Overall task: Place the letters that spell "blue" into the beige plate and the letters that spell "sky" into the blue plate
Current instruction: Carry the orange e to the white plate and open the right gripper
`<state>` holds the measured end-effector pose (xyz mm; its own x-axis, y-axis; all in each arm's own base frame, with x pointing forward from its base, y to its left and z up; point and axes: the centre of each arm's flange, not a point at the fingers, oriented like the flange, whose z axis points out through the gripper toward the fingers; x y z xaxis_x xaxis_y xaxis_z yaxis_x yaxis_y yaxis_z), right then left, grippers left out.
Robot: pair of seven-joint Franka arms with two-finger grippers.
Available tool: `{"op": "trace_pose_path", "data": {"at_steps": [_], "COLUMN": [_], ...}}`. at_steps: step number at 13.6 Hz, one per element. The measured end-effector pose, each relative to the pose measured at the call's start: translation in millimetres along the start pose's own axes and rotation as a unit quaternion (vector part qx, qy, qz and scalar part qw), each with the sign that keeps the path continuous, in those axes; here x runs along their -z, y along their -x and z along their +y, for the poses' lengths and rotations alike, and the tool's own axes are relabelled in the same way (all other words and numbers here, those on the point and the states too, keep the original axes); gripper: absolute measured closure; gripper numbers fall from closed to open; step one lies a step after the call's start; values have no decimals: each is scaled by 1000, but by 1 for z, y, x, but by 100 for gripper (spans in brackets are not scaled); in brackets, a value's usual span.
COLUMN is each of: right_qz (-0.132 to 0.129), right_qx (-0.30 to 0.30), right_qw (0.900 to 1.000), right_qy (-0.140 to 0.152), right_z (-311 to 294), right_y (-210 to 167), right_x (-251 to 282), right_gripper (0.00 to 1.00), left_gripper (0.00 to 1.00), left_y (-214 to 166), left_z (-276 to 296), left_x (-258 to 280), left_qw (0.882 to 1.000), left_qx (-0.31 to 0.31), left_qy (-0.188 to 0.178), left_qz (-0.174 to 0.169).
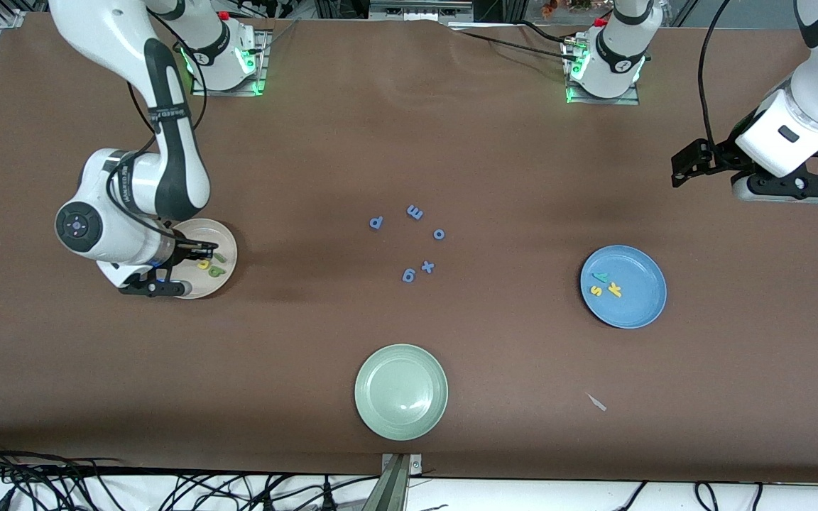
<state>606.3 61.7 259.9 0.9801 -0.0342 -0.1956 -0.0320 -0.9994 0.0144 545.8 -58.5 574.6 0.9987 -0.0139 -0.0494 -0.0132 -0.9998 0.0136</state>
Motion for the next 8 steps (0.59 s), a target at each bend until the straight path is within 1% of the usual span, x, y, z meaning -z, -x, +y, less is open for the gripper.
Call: {"op": "trace_pose_path", "data": {"at_steps": [1, 3, 5, 8], "right_qz": [-5, -9, -16, -44], "right_qx": [-1, 4, 12, 32], "right_qw": [1000, 1000, 1000, 999], "right_qy": [5, 12, 9, -4], "right_z": [1, -5, -16, -40], "right_y": [-2, -6, -10, -13], "right_x": [-7, -14, -2, 45], "right_gripper": [71, 56, 36, 4], "left_gripper": [0, 0, 0, 0], "left_y": [0, 2, 4, 4], "left_z": [0, 0, 0, 0], "left_x": [0, 0, 2, 3], "left_qw": [1000, 1000, 1000, 1000], "left_qx": [0, 0, 0, 0], "left_qy": [0, -1, -1, -1], "left_qz": [-1, -7, -7, -6]}}
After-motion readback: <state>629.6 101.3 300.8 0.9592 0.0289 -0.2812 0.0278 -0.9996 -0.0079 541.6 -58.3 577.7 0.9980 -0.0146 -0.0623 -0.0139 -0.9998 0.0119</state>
